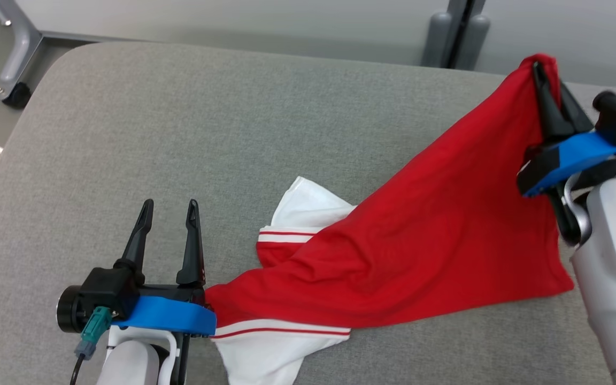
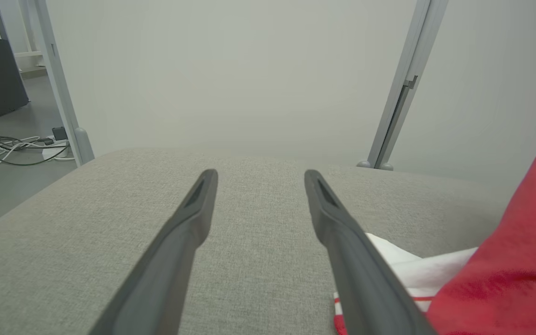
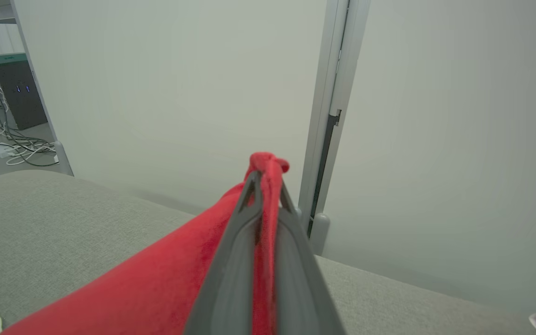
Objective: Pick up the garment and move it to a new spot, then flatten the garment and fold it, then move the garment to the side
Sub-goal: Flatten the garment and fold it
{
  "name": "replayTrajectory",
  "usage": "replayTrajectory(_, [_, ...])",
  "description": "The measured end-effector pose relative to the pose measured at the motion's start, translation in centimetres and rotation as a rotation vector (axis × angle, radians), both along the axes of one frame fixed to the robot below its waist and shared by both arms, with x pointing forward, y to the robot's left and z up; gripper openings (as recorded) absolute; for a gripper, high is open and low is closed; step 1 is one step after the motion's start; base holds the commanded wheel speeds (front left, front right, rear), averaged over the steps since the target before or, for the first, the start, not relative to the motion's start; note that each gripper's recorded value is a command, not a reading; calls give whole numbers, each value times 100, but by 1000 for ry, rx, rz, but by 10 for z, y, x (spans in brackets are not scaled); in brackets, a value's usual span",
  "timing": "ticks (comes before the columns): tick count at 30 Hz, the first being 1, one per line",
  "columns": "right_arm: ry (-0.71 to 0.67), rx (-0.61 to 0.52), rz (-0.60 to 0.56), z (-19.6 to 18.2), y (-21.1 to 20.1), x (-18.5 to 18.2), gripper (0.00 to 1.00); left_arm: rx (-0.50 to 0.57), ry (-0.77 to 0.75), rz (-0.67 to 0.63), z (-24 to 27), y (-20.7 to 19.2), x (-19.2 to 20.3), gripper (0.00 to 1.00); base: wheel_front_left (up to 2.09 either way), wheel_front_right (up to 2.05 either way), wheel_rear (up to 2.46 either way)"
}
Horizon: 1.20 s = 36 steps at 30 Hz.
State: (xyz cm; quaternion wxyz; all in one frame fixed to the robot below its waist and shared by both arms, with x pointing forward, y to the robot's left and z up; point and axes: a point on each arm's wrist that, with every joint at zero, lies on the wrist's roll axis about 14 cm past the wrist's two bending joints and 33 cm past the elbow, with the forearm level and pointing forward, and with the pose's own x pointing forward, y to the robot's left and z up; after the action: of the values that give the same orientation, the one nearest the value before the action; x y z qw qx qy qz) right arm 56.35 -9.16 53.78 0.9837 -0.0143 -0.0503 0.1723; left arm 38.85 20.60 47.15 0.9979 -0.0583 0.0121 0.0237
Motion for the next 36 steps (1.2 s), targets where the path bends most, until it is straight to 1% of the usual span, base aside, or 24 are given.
replayTrajectory(5, [46,1,-20,-10,2,30,0,3,19,19,-6,6,1,100,0,0,0])
replayTrajectory(8, [89,-10,-28,-22,4,40,0,1,31,25,-10,8,1,100,0,0,0])
replayTrajectory(9, [103,-19,-28,-26,5,41,40,2,33,26,-10,8,2,100,0,0,0])
replayTrajectory(10, [117,-26,-29,-31,5,42,87,3,32,26,-10,8,2,100,0,0,0])
replayTrajectory(11, [133,-29,-31,-35,5,43,100,3,31,25,-10,8,3,100,0,0,0])
replayTrajectory(14, [155,-36,-35,-40,4,42,100,-1,29,31,-9,8,4,100,0,0,0])
replayTrajectory(16, [146,-38,-39,-36,1,40,100,-2,24,26,-8,6,6,100,0,0,0])
replayTrajectory(20, [135,-48,-60,-36,-15,28,100,-2,18,17,-6,3,7,100,0,0,0])
replayTrajectory(25, [140,-46,-111,-45,-49,0,100,3,13,-1,-6,-3,8,100,0,0,0])
replayTrajectory(28, [142,-45,-126,-52,-62,-22,100,5,9,-17,-5,-8,8,100,0,0,0])
replayTrajectory(36, [212,-59,-130,-86,-77,-87,100,12,1,-37,-3,-12,6,100,0,0,0])
